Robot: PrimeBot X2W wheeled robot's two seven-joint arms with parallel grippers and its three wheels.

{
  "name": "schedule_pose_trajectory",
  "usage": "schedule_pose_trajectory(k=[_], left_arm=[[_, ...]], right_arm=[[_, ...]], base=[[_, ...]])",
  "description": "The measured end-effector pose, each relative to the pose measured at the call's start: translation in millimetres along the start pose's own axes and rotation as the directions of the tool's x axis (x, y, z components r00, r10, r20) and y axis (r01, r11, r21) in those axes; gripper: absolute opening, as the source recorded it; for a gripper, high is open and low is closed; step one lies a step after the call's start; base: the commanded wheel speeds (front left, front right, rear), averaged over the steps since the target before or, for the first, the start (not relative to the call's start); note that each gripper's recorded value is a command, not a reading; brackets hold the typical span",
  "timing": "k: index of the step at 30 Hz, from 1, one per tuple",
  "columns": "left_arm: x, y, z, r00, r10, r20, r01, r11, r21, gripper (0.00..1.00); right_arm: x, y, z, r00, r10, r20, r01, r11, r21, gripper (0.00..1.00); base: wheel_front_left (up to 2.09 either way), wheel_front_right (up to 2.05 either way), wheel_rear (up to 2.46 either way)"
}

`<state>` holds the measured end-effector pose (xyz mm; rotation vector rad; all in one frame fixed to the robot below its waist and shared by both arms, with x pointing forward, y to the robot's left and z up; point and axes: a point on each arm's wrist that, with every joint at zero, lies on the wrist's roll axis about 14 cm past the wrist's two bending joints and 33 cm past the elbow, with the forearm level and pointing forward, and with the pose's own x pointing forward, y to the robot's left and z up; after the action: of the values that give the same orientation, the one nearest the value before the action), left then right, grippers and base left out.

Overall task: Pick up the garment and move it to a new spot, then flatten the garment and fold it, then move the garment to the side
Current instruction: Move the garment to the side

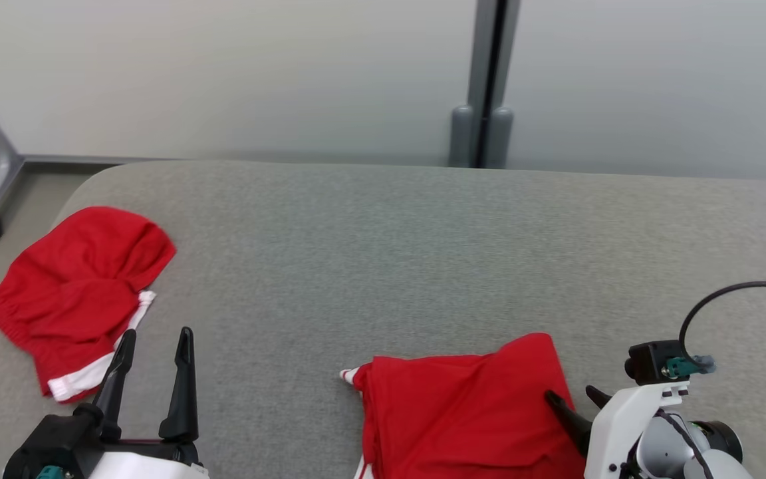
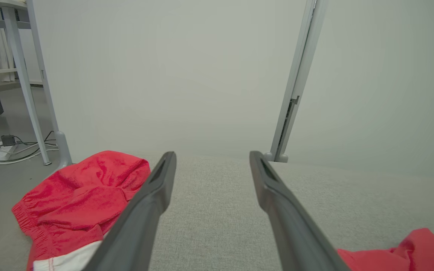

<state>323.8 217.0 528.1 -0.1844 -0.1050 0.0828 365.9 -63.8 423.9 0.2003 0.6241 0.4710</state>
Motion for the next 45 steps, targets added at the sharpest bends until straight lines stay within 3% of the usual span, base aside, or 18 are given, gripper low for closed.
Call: schedule_pose_trajectory(k=[5, 11, 12, 13, 14, 20, 29, 35, 37, 39, 40, 45], left_arm=[[-5.5, 14.3, 0.6, 0.999, 0.045, -0.002, -0.045, 0.999, 0.003, 1.00], [-12.2, 26.5, -3.3, 0.996, 0.086, -0.017, -0.086, 0.996, 0.009, 1.00], [-12.5, 27.6, -3.8, 0.996, 0.089, -0.019, -0.089, 0.996, 0.010, 1.00], [-12.3, 28.4, -4.3, 0.996, 0.092, -0.021, -0.091, 0.996, 0.011, 1.00], [-11.4, 28.4, -4.0, 0.996, 0.091, -0.020, -0.091, 0.996, 0.011, 1.00], [-5.2, 15.8, -3.4, 0.999, 0.043, -0.014, -0.043, 0.999, 0.005, 1.00], [17.0, -51.0, -4.2, 0.986, -0.167, -0.012, 0.166, 0.986, -0.030, 1.00], [39.5, -120.9, -11.0, 0.928, -0.372, -0.016, 0.370, 0.927, -0.061, 1.00], [42.5, -130.8, -11.9, 0.917, -0.399, -0.016, 0.397, 0.915, -0.066, 1.00], [48.9, -161.6, -16.1, 0.875, -0.484, -0.018, 0.481, 0.873, -0.086, 1.00], [48.9, -161.6, -16.1, 0.875, -0.484, -0.018, 0.481, 0.873, -0.086, 1.00], [56.0, -202.3, -27.8, 0.809, -0.587, -0.037, 0.580, 0.807, -0.107, 1.00]], right_arm=[[17.1, -3.1, -28.9, 0.986, 0.002, -0.164, 0.001, 1.000, 0.023, 1.00], [32.3, 7.1, -37.2, 0.972, 0.036, -0.232, -0.028, 0.999, 0.040, 1.00], [33.4, 7.8, -37.5, 0.972, 0.040, -0.234, -0.031, 0.999, 0.041, 0.81], [34.3, 8.7, -36.9, 0.972, 0.044, -0.231, -0.035, 0.998, 0.044, 0.29], [35.1, 10.4, -35.2, 0.974, 0.049, -0.223, -0.040, 0.998, 0.046, 0.00], [30.2, 7.8, -24.7, 0.986, 0.043, -0.158, -0.037, 0.998, 0.041, 0.00], [3.3, -20.9, 17.7, 0.999, -0.028, 0.015, 0.028, 1.000, 0.011, 0.00], [-34.3, -61.7, 43.1, 0.981, -0.140, 0.134, 0.137, 0.990, 0.030, 0.00], [-39.9, -68.4, 45.2, 0.977, -0.159, 0.143, 0.156, 0.987, 0.029, 0.00], [-54.8, -84.3, 51.2, 0.963, -0.205, 0.174, 0.200, 0.979, 0.044, 0.00], [-54.8, -84.3, 51.2, 0.963, -0.205, 0.174, 0.200, 0.979, 0.044, 0.00], [-76.4, -113.5, 56.4, 0.937, -0.285, 0.201, 0.276, 0.959, 0.071, 0.00]], base=[[0.00, 0.00, 0.00], [0.00, 0.00, 0.00], [0.00, 0.00, 0.00], [0.00, 0.00, 0.00], [0.00, 0.00, 0.00], [0.00, 0.00, 0.00], [0.00, 0.00, 0.00], [0.00, 0.00, 0.00], [0.00, 0.00, 0.00], [0.00, 0.00, 0.00], [0.00, 0.00, 0.00], [0.00, 0.00, 0.00]])
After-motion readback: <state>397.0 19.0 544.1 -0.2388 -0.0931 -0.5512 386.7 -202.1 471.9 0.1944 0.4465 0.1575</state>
